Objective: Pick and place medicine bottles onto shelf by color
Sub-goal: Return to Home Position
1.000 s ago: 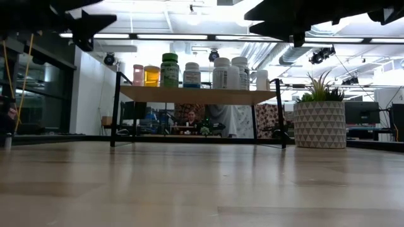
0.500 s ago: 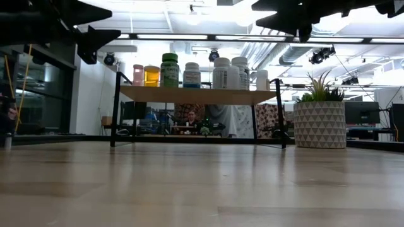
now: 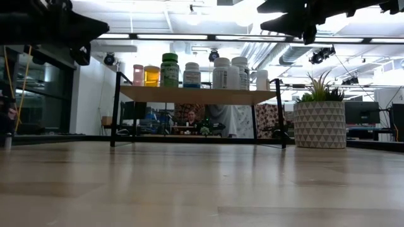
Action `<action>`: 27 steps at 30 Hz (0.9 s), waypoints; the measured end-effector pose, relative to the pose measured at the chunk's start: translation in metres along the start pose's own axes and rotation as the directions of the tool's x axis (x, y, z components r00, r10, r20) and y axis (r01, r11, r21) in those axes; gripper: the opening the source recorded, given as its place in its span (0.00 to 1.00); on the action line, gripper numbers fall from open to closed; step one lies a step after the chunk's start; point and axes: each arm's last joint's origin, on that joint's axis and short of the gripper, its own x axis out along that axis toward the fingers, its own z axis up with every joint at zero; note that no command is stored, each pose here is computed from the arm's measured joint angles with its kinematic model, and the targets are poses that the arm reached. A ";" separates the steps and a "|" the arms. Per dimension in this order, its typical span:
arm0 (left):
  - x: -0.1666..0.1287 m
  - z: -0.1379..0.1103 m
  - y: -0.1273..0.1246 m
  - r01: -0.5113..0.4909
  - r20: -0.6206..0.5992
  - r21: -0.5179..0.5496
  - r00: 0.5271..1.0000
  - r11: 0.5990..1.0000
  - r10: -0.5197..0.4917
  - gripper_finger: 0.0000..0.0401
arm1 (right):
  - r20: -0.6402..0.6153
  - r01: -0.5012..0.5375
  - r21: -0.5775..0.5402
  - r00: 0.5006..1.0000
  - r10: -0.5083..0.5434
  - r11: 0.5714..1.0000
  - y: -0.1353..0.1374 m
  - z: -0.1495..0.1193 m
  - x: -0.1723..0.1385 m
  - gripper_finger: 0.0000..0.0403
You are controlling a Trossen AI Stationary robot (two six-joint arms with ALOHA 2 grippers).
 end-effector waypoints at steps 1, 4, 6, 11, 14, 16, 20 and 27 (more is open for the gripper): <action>-0.001 -0.001 0.000 -0.003 -0.008 0.001 1.000 1.000 0.003 0.02 | -0.001 0.000 0.006 1.000 0.000 1.000 0.000 0.000 0.000 0.54; -0.003 -0.004 0.001 -0.020 -0.023 0.003 1.000 1.000 0.020 0.02 | -0.002 -0.001 0.018 1.000 0.001 1.000 0.000 0.000 0.000 0.54; -0.004 -0.007 0.002 -0.021 -0.023 0.002 1.000 1.000 0.021 0.01 | -0.002 -0.001 0.021 1.000 0.001 1.000 0.000 0.000 0.000 0.54; -0.006 -0.019 0.005 -0.036 -0.015 -0.006 0.999 0.999 0.036 0.00 | -0.015 -0.037 0.039 0.999 0.038 0.999 -0.001 0.002 -0.003 0.54; -0.008 -0.023 0.007 -0.058 -0.009 -0.020 0.998 0.998 0.058 0.00 | -0.033 -0.062 0.066 0.997 0.064 0.996 -0.004 0.005 -0.009 0.54; -0.009 -0.024 0.008 -0.057 -0.012 -0.023 0.998 0.998 0.057 0.00 | -0.039 -0.065 0.075 0.997 0.068 0.995 -0.005 0.005 -0.014 0.54; -0.010 -0.028 0.009 -0.067 -0.055 -0.016 0.996 0.998 0.066 0.00 | -0.030 -0.039 0.075 0.999 0.041 0.996 -0.009 0.000 -0.027 0.54; -0.011 -0.029 0.009 -0.076 -0.070 -0.004 0.995 0.997 0.076 0.00 | -0.001 -0.041 0.144 0.999 0.042 0.989 -0.030 -0.014 -0.052 0.43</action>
